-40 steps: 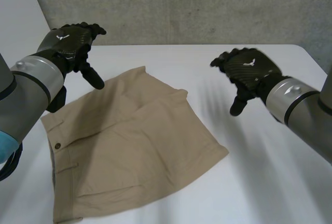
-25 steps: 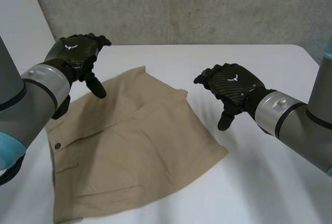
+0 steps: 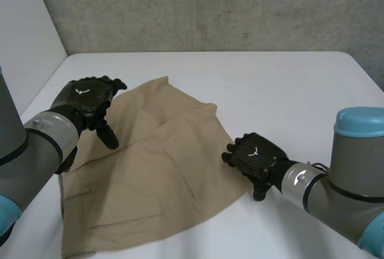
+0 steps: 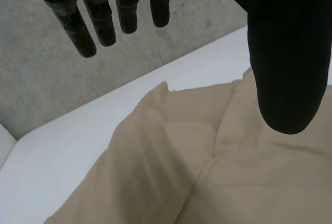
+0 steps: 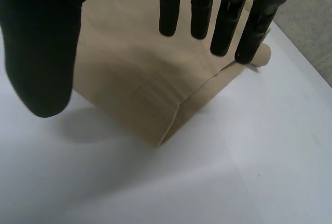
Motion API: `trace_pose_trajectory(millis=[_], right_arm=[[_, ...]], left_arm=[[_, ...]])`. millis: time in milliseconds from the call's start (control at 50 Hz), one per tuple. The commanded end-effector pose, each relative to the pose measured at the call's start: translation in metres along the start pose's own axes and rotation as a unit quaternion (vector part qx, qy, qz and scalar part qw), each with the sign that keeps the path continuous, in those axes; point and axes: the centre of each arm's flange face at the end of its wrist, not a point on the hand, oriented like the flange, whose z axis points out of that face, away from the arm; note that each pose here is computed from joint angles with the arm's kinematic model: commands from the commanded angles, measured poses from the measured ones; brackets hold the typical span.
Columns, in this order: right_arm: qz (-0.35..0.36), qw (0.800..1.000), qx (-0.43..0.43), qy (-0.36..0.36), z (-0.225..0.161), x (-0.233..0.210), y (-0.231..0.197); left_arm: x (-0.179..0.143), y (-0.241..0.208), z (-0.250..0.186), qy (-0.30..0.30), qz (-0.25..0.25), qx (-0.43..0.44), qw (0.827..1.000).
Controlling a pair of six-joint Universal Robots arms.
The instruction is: Fold the shorts.
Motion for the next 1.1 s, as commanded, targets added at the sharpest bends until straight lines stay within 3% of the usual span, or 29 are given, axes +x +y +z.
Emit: trace_pose_trajectory(millis=[20,340,460,560,800,960,1100], right_arm=[[-0.005,1.000,0.008,0.005,0.013,-0.002,0.009],[-0.025,0.997,0.047,0.054,0.031,0.017,0.005],[-0.020,0.988,0.027,0.148,0.043,0.053,-0.002],[-0.020,0.968,-0.001,0.249,0.063,0.093,-0.003],[-0.024,0.944,-0.002,0.330,0.077,0.132,-0.010],[-0.019,0.951,0.007,0.308,0.051,0.118,-0.021],[-0.027,0.979,0.042,0.198,0.020,0.077,-0.030]], left_arm=[[0.001,0.007,-0.003,0.001,0.000,-0.011,1.000],[-0.007,0.012,-0.006,-0.013,-0.005,-0.002,1.000],[-0.007,0.009,-0.008,-0.013,-0.005,0.003,1.000],[-0.005,0.006,-0.011,-0.010,-0.005,0.009,1.000],[-0.003,0.011,-0.019,-0.006,-0.005,0.006,1.000],[0.002,0.015,-0.022,0.002,-0.002,0.001,1.000],[-0.001,0.014,-0.019,-0.005,-0.005,0.009,1.000]])
